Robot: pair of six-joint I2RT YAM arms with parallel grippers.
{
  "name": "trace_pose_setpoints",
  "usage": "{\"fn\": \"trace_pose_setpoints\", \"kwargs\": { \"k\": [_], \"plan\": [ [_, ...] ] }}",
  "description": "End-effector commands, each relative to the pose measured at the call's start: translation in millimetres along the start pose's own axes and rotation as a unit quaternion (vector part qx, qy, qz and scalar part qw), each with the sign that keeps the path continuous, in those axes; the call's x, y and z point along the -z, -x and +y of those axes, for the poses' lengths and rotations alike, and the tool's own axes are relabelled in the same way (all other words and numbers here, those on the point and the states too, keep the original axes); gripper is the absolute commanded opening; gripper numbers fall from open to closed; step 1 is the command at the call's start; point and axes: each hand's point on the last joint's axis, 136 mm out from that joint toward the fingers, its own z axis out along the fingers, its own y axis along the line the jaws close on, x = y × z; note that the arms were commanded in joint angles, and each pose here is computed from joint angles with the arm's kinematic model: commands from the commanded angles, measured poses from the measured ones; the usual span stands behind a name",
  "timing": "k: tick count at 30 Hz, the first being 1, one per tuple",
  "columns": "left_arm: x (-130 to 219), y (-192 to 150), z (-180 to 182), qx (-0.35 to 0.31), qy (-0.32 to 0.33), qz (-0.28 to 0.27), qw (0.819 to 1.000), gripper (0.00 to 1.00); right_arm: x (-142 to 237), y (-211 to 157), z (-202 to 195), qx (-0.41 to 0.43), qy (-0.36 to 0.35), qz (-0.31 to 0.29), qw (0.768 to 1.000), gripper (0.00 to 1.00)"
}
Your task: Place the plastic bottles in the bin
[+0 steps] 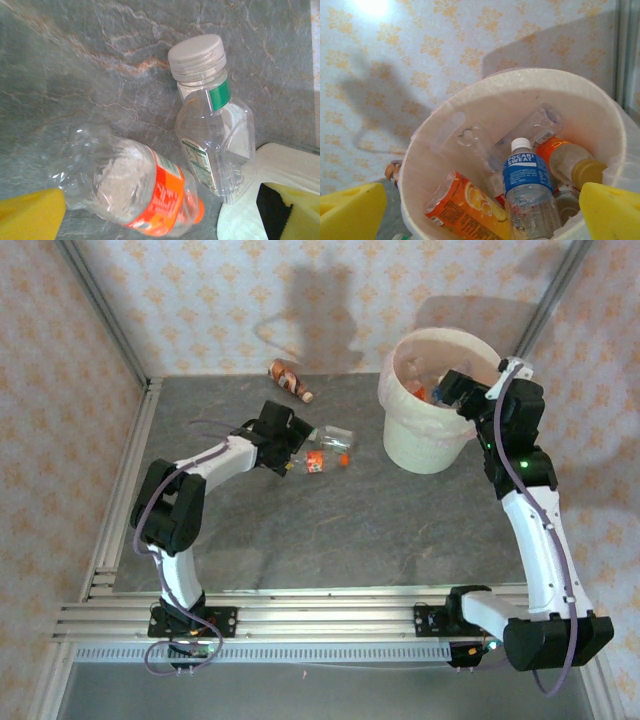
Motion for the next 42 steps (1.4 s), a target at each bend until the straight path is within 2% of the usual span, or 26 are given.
{"fn": "trace_pose_setpoints", "kwargs": {
  "k": [1,4,9,13,19,24,30,35,39,42],
  "plan": [
    [-11,-1,-5,0.050,-0.021,0.004,0.999,1.00,1,-2,5,0.012,0.017,0.005,1.000,0.99],
    [-22,-2,12,0.072,0.009,0.000,0.997,1.00,1,-7,1,0.021,0.005,0.018,1.000,0.99],
    [10,11,31,0.049,0.065,-0.053,0.995,1.00,1,-15,-2,0.034,0.003,0.033,0.999,0.99],
    [11,-8,33,0.037,0.063,-0.033,0.997,1.00,0,-22,12,0.042,0.045,0.045,0.997,0.99],
    [-1,-29,-3,-0.064,0.037,-0.018,0.997,1.00,6,-27,45,0.050,0.136,0.050,0.988,0.99],
    [-15,-38,-4,-0.152,0.096,-0.022,0.983,1.00,17,-34,60,0.073,0.174,0.063,0.980,0.99],
    [-30,-40,25,-0.154,0.150,-0.024,0.976,0.99,33,-47,76,0.091,0.229,0.072,0.967,0.99],
    [-45,-41,33,-0.156,0.146,-0.021,0.977,0.89,43,-54,84,0.114,0.257,0.075,0.957,0.99],
    [-48,-40,29,-0.166,0.143,-0.023,0.975,0.72,52,-60,97,0.124,0.301,0.083,0.942,0.99],
    [-43,-38,26,-0.176,0.142,-0.031,0.974,0.63,60,-66,107,0.134,0.334,0.083,0.929,0.99]
  ]
}}
